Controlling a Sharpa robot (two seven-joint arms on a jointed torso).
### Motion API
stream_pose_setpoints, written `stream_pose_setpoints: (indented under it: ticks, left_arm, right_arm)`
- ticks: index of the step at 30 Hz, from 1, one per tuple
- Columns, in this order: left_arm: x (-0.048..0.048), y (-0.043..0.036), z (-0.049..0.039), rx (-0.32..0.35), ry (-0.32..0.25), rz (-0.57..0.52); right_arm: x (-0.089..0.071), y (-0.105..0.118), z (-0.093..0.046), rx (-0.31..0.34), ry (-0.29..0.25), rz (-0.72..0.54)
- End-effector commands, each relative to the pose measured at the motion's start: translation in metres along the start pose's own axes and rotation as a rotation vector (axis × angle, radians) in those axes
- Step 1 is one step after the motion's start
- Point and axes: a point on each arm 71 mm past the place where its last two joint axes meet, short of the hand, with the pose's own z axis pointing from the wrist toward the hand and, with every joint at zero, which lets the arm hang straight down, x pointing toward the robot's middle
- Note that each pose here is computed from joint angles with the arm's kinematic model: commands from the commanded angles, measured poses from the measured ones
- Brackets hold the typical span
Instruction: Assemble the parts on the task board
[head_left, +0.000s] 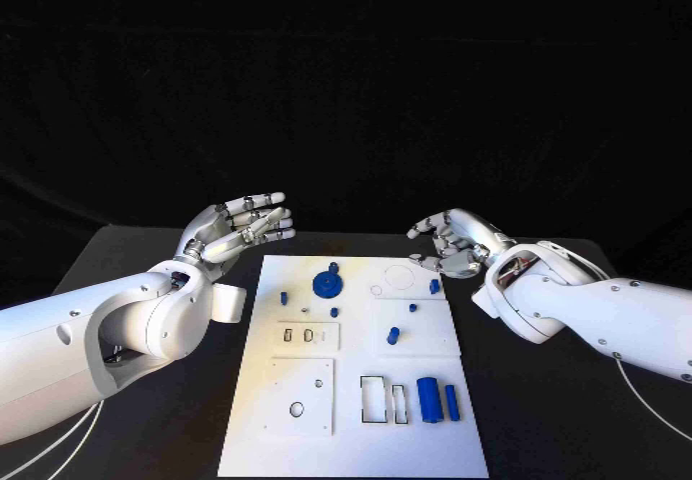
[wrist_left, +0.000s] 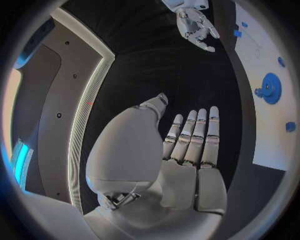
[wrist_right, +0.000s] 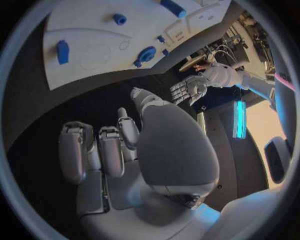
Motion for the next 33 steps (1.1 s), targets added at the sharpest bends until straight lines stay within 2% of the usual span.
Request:
stream_pose_setpoints:
  ticks: [1,6,12,21,33]
  left_arm:
    - [0.0014,-0.0007,0.0011,0.011,0.018,-0.012]
    - [0.0003,0.0003,0.0021,0.012,0.017,-0.012]
    - [-0.0004,0.001,0.0025,0.012,0.018,-0.013]
    - [-0.0015,0.0016,0.002,0.01,0.017,-0.013]
    - [-0.0015,0.0014,0.0014,0.01,0.016,-0.013]
  right_arm:
    - [-0.001,-0.01,-0.011,0.001,0.105,0.176]
    - [-0.011,-0.039,-0.029,0.035,0.123,0.172]
    - [-0.002,-0.061,-0.038,0.079,0.146,0.145]
    - [0.009,-0.076,-0.034,0.138,0.085,0.098]
    - [0.026,-0.08,-0.028,0.167,0.096,0.082]
